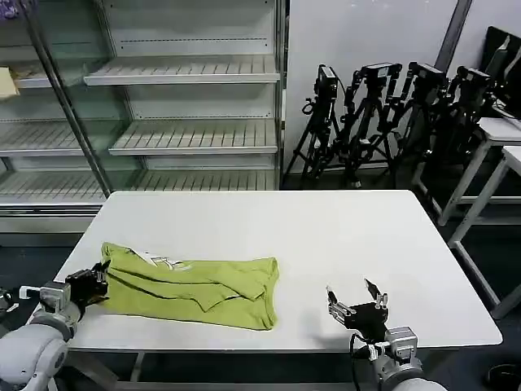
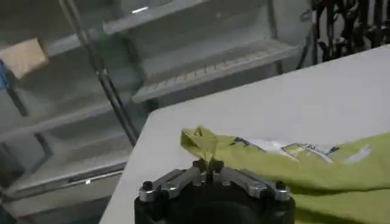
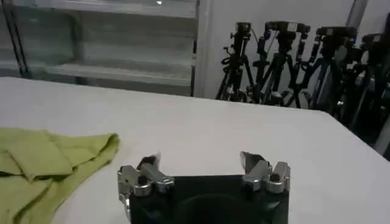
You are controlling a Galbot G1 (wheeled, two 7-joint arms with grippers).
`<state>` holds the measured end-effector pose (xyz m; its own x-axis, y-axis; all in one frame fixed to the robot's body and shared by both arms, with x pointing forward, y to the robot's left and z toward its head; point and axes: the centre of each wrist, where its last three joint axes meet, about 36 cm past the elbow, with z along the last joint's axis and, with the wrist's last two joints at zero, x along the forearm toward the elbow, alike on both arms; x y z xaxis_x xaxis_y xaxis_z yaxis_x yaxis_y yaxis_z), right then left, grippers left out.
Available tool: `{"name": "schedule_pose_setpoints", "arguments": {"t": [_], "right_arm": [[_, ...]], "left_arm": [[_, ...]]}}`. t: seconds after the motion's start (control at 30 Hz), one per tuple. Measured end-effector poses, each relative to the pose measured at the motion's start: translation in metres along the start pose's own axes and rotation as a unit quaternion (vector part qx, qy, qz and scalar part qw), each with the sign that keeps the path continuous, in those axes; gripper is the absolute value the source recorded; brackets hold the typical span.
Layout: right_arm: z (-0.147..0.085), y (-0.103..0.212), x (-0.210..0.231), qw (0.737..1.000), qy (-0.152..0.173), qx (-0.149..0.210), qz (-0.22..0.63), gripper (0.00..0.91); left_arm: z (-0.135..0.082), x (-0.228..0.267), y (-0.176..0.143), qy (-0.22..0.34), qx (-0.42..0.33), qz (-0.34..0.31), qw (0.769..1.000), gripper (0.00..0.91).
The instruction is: Fold and organize the clothes.
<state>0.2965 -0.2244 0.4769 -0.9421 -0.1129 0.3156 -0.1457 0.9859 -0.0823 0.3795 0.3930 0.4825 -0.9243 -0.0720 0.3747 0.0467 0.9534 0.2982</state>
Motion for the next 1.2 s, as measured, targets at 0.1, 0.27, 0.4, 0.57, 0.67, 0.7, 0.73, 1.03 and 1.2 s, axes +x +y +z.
{"name": "schedule_pose_setpoints", "arguments": {"t": [0.1,0.27,0.4,0.57,0.67,0.7,0.73,1.03,1.2], "right_arm": [[0.001,-0.001,0.001,1.0,0.001,0.002,0.002,0.907],[0.002,-0.002,0.002,1.0,0.001,0.004,0.005,0.907],[0.004,-0.004,0.003,1.0,0.002,0.005,0.01,0.907],[0.004,-0.006,0.003,1.0,0.002,0.007,0.016,0.907],[0.004,-0.007,0.003,1.0,0.0,0.008,0.019,0.907],[0.004,-0.007,0.003,1.0,0.0,0.008,0.02,0.907],[0.004,-0.007,0.003,1.0,0.0,0.009,0.021,0.907],[0.004,-0.007,0.002,1.0,-0.003,0.009,0.027,0.907],[0.004,-0.006,0.001,1.0,-0.004,0.01,0.027,0.907]], "left_arm": [[-0.008,0.006,-0.017,-0.013,-0.009,0.023,1.0,0.01],[-0.018,0.016,-0.054,-0.032,-0.015,0.075,0.997,0.01],[-0.019,0.02,-0.083,-0.038,-0.013,0.116,0.992,0.01],[-0.02,0.021,-0.114,-0.042,-0.008,0.157,0.987,0.01],[-0.022,0.021,-0.131,-0.042,-0.003,0.18,0.983,0.01],[-0.023,0.021,-0.136,-0.042,-0.002,0.188,0.981,0.01],[-0.024,0.021,-0.141,-0.042,-0.001,0.193,0.98,0.01],[-0.031,0.011,-0.177,-0.037,0.025,0.229,0.972,0.01],[-0.036,0.004,-0.19,-0.029,0.053,0.233,0.971,0.02]]}}
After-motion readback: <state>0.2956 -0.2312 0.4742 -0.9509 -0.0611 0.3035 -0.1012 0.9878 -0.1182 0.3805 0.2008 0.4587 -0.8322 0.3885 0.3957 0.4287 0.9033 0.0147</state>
